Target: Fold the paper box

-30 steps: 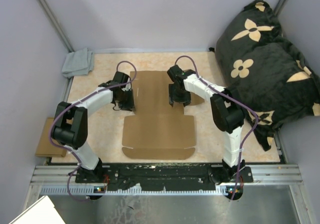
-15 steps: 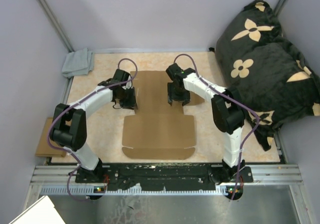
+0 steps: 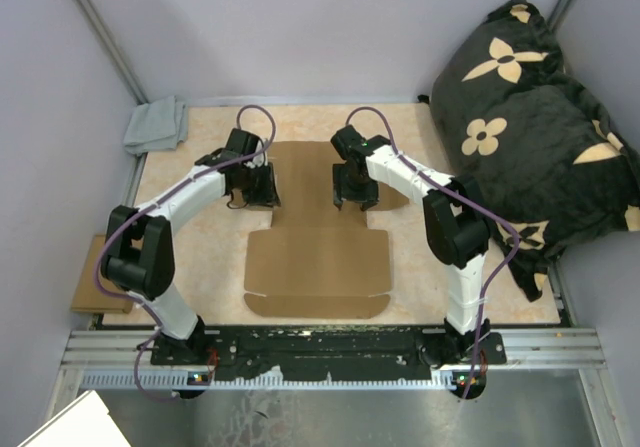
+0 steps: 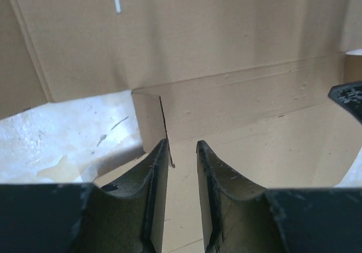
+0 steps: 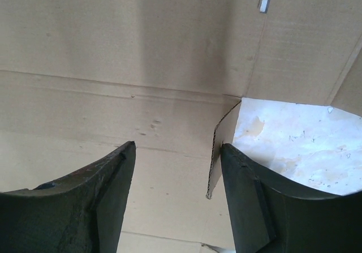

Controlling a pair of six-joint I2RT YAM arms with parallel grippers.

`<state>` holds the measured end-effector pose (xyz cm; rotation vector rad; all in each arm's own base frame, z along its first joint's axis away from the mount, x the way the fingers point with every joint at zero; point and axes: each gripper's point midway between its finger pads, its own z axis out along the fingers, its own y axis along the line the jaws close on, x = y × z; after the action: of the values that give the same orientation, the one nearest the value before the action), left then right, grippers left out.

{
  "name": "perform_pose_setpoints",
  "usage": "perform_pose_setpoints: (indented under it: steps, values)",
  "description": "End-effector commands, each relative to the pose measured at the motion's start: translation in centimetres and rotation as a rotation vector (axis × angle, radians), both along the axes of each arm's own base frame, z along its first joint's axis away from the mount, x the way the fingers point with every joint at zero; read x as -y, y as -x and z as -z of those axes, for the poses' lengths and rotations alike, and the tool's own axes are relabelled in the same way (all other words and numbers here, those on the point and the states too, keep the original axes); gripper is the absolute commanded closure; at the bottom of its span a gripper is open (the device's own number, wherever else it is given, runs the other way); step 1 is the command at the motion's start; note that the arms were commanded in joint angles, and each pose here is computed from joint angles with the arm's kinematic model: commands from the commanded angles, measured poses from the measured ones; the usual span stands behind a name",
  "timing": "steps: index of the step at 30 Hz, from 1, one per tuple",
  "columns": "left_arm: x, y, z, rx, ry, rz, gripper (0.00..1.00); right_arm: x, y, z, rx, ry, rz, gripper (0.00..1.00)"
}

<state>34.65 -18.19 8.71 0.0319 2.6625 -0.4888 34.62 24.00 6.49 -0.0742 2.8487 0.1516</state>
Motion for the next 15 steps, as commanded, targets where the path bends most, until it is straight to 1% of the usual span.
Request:
perform_pose_setpoints:
  steps: [1,8,15]
  values:
    - [1.6,-1.7,-0.7,0.039,0.048,0.029,0.67,-2.3,-1.3,-3.8,0.088,-0.099,-0.019,0.37]
    - [2.7,-1.5,2.8,-0.042,0.079,0.047,0.68,-3.8,-1.2,-1.4,0.038,-0.152,-0.036,0.37]
    - [2.8,-0.6,5.5,-0.092,0.09,0.046,0.69,-4.1,-0.2,2.3,-0.034,-0.154,-0.037,0.37]
